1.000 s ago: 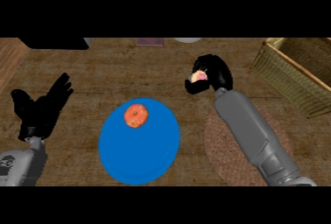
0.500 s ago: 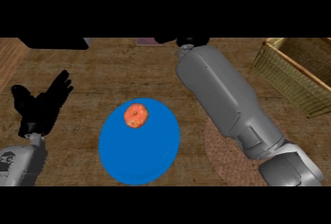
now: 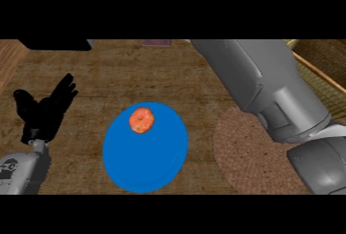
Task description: Pick the cupcake from the placemat and place it in the basket
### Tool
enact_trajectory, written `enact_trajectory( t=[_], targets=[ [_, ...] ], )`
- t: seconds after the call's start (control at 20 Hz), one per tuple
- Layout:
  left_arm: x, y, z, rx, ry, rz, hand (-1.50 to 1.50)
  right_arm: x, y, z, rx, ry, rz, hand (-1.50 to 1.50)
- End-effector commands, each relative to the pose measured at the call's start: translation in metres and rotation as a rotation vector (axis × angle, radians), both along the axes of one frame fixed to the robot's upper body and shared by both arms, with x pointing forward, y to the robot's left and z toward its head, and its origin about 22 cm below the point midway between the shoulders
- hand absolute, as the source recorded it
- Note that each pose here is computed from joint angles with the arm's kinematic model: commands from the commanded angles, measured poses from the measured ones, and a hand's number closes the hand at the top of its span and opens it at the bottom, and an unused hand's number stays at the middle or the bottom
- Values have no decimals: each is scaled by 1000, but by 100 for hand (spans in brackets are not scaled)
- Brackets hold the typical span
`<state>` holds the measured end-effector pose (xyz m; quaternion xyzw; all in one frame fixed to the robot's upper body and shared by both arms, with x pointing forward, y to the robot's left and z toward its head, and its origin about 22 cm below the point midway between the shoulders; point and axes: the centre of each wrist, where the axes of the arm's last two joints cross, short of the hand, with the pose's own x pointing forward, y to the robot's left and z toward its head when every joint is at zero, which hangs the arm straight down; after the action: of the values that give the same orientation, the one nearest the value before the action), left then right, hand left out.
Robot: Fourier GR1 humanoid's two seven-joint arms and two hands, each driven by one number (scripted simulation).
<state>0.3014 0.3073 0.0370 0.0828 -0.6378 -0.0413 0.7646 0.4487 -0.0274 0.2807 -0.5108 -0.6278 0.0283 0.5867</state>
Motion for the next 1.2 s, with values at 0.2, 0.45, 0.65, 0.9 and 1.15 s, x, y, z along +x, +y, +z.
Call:
enact_trajectory(
  t=[0.2,0.45,0.65,0.9,1.15],
  targets=[
    [-6,17,-3,2,10,-8,0,14,-54,54,-5,-49,-191,150],
    [5,-9,7,4,-6,-19,0,24,-80,47,-57,-23,-340,150],
    [0,-15,-4,-2,11,-12,0,31,-130,40,-90,0,-407,150],
    [-7,1,1,-28,-12,-7,0,32,-151,39,-76,27,-443,150],
    [1,-4,-9,5,-2,-1,0,36,-183,0,-106,57,-440,150]
  ],
)
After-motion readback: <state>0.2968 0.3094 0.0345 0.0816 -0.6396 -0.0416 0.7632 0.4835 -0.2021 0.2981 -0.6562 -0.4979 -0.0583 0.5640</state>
